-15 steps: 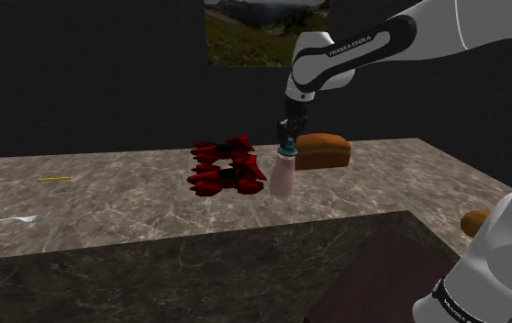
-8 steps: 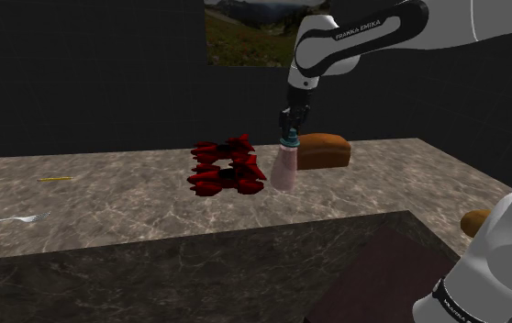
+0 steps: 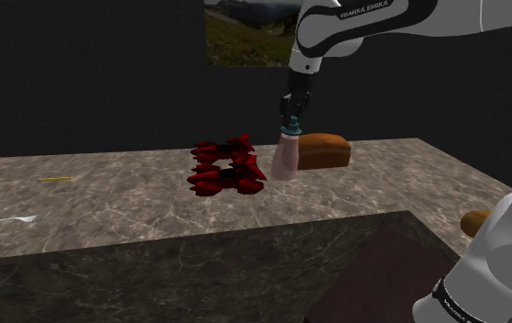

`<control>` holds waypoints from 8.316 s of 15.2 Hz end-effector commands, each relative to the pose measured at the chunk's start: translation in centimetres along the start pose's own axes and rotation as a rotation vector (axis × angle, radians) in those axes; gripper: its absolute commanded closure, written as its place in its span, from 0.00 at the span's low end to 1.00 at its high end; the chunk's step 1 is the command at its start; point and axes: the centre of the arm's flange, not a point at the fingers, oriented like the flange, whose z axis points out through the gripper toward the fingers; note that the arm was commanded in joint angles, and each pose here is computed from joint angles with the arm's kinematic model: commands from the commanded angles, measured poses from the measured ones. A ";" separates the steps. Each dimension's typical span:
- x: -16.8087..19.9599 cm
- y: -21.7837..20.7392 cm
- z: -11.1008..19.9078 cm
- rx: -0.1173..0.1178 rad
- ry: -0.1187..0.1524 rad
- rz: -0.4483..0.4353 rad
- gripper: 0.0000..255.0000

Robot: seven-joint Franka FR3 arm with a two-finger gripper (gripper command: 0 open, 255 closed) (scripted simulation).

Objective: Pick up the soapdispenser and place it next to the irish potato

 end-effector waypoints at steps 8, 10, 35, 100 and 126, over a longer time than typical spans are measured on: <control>0.4 -0.1 -4.8 0.000 0.000 0.000 1.00; 0.5 -0.1 -5.9 0.000 0.000 0.000 1.00; 1.7 -0.4 -19.0 0.000 0.000 0.000 1.00; -65.0 50.8 -27.1 0.000 0.000 0.000 1.00; -67.0 51.7 -14.0 0.000 0.000 0.000 1.00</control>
